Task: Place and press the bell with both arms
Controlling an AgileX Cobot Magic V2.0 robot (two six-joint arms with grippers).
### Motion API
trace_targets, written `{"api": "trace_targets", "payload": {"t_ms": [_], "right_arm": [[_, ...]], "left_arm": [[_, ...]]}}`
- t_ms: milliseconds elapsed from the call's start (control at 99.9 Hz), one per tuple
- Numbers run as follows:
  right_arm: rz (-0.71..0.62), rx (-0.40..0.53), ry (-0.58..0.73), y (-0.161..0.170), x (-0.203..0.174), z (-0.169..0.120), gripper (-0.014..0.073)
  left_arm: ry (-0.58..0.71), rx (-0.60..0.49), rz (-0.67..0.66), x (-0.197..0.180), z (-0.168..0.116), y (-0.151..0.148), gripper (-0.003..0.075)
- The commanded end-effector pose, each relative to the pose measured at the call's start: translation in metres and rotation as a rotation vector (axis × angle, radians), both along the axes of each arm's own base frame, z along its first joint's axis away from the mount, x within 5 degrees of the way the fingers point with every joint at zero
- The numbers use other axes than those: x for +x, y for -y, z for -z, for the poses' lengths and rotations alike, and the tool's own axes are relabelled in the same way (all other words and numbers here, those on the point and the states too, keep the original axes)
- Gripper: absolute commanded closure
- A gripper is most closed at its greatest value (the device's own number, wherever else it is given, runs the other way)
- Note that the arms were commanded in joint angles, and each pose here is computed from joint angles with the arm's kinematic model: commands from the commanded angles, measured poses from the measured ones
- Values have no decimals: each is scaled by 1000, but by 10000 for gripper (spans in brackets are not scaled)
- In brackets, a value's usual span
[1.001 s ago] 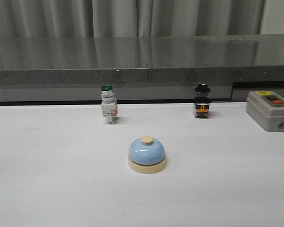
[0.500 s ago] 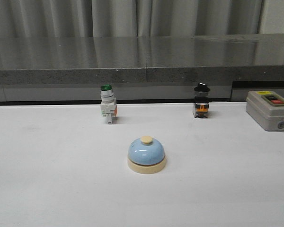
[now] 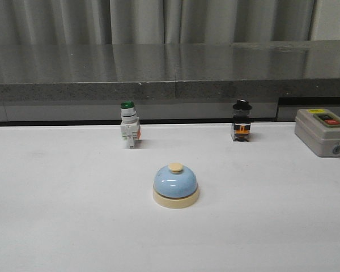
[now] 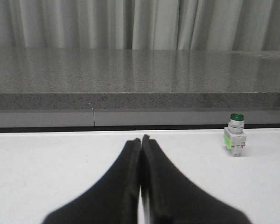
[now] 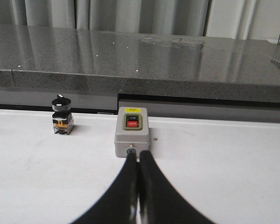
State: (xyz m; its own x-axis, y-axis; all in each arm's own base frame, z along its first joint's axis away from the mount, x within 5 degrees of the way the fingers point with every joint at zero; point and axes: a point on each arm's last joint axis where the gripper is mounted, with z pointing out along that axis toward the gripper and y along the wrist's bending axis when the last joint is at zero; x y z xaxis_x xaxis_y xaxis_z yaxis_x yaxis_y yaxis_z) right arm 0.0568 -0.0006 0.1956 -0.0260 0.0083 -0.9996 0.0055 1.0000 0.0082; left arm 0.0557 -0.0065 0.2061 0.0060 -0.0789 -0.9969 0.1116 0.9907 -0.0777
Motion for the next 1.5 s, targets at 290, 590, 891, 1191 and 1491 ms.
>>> {"api": "trace_targets", "payload": {"t_ms": [290, 590, 891, 1191, 1491], "right_arm": [[-4, -11, 106, -1, -1, -10, 663], [-14, 8, 248, -1, -4, -29, 663], [-13, 8, 169, -1, 10, -54, 663], [-59, 13, 47, -6, 48, -89, 663], [-112, 7, -177, -18, 103, -104, 663]], "left_arm": [[101, -15, -9, -2, -3, -1, 739], [101, -15, -9, -2, -3, -1, 739], [101, -15, -9, -2, -3, -1, 739], [101, -15, -9, -2, -3, -1, 739], [101, -15, -9, -2, -3, -1, 739]]}}
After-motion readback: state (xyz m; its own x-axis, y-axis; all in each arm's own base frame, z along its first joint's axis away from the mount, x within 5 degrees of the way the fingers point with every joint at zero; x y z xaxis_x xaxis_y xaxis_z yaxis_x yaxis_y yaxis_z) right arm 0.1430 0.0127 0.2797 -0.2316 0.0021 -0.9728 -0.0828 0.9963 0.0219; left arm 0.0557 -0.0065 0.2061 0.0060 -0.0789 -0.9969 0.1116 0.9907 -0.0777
